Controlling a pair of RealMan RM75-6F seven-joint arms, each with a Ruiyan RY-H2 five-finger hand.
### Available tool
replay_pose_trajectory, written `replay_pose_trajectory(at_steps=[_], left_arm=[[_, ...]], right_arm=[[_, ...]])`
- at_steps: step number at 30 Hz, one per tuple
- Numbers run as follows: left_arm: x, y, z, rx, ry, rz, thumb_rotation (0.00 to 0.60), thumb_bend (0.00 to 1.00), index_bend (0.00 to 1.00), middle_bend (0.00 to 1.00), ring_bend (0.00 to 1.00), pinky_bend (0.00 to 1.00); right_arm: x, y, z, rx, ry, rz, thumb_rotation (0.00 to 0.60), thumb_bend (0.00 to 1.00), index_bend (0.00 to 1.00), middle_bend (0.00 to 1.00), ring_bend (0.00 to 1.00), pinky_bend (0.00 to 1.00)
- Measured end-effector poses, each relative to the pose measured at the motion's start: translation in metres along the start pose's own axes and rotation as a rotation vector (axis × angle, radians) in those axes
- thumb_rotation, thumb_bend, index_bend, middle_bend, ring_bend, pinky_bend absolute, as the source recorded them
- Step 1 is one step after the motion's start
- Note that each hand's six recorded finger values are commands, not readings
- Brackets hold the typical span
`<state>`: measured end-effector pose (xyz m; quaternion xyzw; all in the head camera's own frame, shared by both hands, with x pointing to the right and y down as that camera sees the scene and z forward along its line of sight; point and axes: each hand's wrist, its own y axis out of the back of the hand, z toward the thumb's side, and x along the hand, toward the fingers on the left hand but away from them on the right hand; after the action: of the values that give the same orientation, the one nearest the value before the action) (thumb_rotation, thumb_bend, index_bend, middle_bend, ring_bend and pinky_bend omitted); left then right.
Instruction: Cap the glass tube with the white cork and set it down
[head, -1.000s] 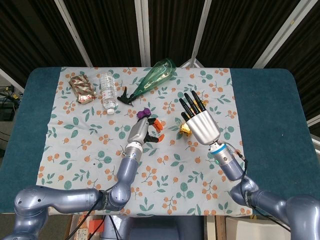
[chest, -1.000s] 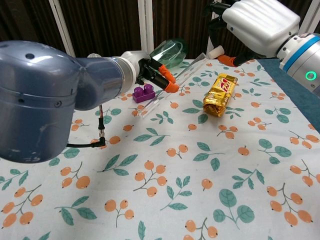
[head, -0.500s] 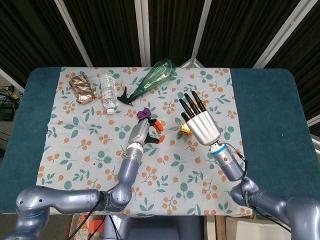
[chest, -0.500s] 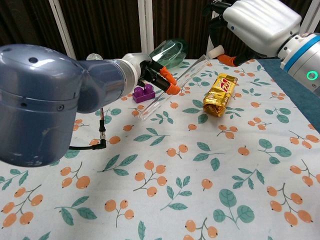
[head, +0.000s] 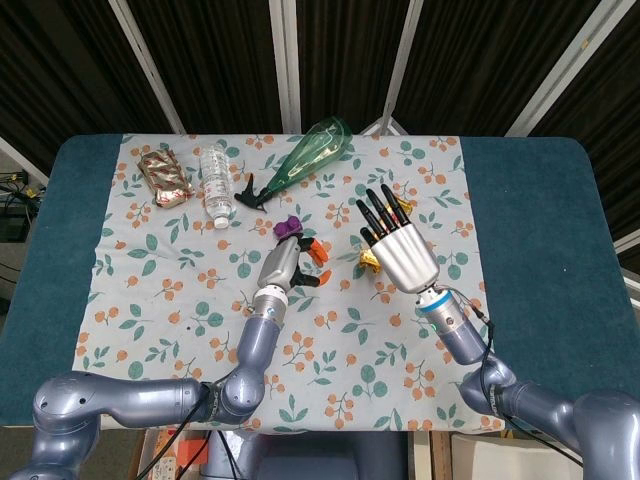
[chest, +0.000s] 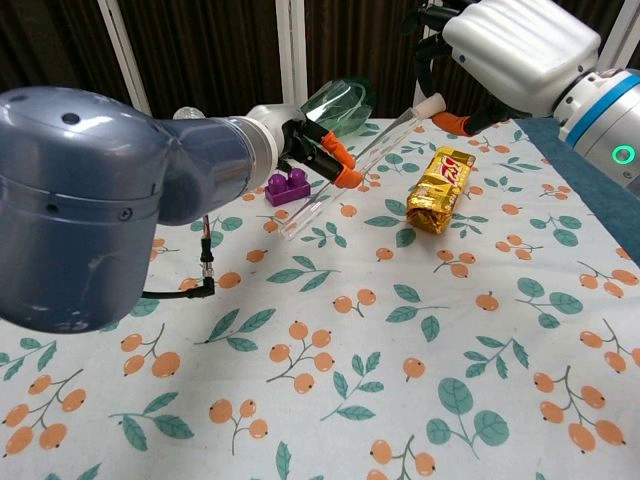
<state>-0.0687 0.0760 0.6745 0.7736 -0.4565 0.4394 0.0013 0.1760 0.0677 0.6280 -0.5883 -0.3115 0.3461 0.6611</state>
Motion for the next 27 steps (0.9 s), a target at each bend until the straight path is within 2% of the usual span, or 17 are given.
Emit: replay_pose_trajectory(at_steps=[27], left_arm=[[-0.0016, -0.0076, 0.0037, -0.011, 0.004, -0.019, 0.600, 0.54, 0.65, 0.51, 0.10, 0.00]], right_arm=[[0.0009, -0.0010, 0.0080, 0.001, 0.012, 0.002, 0.600, 0.41, 0.64, 0.21, 0.04, 0.00]])
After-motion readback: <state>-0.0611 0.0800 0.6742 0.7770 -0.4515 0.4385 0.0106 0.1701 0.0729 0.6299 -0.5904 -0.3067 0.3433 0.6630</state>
